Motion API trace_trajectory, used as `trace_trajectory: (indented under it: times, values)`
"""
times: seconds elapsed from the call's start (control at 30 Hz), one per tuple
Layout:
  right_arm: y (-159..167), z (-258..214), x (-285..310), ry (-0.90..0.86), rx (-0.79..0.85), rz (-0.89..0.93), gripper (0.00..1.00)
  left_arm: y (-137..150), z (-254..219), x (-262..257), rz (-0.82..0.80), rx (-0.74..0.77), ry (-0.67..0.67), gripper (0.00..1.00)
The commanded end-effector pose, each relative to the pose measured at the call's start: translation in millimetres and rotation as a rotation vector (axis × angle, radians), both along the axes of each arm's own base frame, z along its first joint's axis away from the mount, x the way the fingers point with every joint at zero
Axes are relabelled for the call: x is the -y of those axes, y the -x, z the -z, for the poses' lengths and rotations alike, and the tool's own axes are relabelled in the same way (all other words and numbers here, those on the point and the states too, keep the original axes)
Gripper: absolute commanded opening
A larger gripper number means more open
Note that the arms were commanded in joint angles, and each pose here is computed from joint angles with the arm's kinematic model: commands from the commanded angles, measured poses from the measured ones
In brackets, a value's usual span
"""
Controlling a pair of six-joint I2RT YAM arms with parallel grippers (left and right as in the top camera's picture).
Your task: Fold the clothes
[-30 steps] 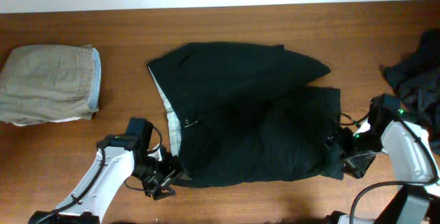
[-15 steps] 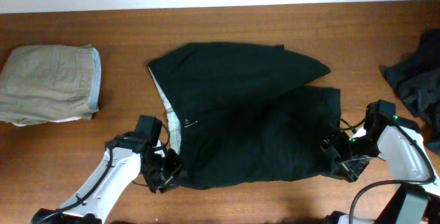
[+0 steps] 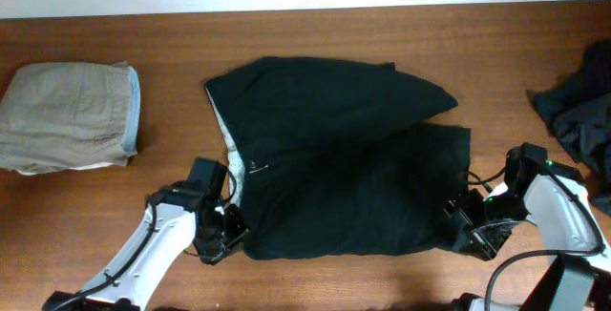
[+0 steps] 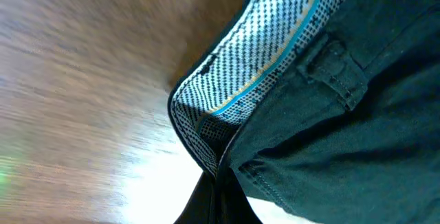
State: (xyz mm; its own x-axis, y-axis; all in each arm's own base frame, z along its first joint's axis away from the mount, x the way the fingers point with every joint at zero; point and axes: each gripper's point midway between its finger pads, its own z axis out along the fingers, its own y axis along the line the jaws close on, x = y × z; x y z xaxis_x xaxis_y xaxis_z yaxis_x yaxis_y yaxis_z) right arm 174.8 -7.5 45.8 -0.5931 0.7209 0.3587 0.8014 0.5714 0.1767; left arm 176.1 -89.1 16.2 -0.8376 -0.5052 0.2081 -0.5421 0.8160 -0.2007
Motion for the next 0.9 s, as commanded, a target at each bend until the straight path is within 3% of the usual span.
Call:
trace_trajectory:
  times: [0.0, 0.23, 0.47, 0.53, 0.63, 0.77, 0.87]
  values:
    - [10, -4, -4, -0.013, -0.036, 0.013, 0.79, -14, -7, -15, 0.007, 0.057, -0.043, 0.01]
    - [50, 24, -20, -0.042, -0.173, 0.088, 0.77, -14, -7, -14, 0.027, 0.062, -0.036, 0.0]
    - [17, 45, -10, 0.007, -0.044, 0.208, 0.7, -14, -7, -14, 0.027, 0.062, -0.036, 0.0]
    - [8, 47, -6, 0.02, -0.013, 0.23, 0.59, -14, -7, -14, 0.028, 0.061, -0.035, 0.0]
    - [4, 47, -5, 0.025, 0.005, 0.229, 0.04, -14, -9, -14, 0.028, 0.063, -0.035, 0.01]
    - [-7, 42, 0, 0.033, 0.081, 0.133, 0.04, -29, -31, -10, 0.123, 0.135, -0.016, 0.01]
    - [-48, 8, 17, 0.089, 0.245, 0.048, 0.04, -47, -69, -13, 0.16, 0.248, -0.041, 0.0]
